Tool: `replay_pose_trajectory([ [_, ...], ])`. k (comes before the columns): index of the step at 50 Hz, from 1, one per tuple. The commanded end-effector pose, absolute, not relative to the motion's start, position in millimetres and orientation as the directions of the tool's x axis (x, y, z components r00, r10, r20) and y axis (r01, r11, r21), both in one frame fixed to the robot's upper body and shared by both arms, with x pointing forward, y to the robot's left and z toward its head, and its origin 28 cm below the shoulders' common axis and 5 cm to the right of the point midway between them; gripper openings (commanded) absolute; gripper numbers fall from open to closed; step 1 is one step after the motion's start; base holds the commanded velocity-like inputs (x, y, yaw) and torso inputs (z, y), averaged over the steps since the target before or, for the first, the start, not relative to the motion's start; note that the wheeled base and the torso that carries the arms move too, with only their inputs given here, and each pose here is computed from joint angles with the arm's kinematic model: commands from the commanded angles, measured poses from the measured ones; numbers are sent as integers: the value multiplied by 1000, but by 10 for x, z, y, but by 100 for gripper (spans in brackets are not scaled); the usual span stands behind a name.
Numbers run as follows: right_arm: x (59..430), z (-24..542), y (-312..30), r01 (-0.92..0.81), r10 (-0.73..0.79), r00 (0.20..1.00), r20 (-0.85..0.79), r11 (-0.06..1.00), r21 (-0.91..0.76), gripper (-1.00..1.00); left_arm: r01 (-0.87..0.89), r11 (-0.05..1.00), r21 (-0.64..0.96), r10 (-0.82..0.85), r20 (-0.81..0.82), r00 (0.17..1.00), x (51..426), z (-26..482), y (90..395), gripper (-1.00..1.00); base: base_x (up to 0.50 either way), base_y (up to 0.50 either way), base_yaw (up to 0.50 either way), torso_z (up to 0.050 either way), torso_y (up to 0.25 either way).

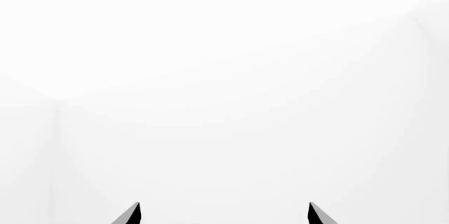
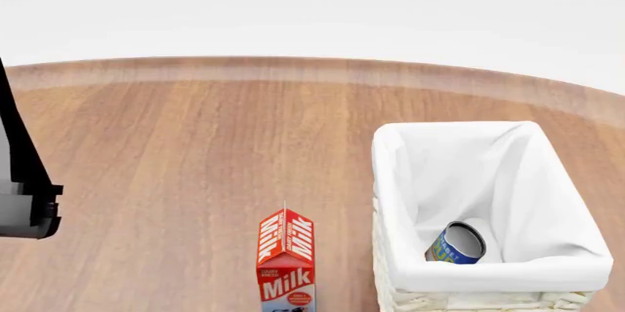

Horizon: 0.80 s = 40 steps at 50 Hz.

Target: Pick up the alphabet soup and the tomato sauce, and put them in the basket.

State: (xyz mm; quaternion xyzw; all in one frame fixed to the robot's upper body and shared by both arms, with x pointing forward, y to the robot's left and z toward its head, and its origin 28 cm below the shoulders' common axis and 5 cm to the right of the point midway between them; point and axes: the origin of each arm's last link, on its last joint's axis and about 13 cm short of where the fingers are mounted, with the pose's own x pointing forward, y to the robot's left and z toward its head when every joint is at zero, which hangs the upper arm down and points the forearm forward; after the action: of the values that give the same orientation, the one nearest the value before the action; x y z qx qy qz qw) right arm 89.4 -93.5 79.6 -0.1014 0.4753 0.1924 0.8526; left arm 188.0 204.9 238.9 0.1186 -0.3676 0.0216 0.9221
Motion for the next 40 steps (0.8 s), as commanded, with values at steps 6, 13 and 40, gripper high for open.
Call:
replay_pose_trajectory([
  [6,869,634,-922,-412,240,451,-860,910,38,100,-128,971,201,-45,682,730,1879,2375,2053,100,0,0,0,0,0],
  [13,870,598,-922,-415,240,457,-856,909,34,100,-127,971,202,-47,685,727,1869,2398,2048,100,0,0,0,0,0],
  [40,890,461,-940,-407,237,452,-860,913,37,100,-128,971,203,-47,684,728,1873,2387,2046,100,0,0,0,0,0],
])
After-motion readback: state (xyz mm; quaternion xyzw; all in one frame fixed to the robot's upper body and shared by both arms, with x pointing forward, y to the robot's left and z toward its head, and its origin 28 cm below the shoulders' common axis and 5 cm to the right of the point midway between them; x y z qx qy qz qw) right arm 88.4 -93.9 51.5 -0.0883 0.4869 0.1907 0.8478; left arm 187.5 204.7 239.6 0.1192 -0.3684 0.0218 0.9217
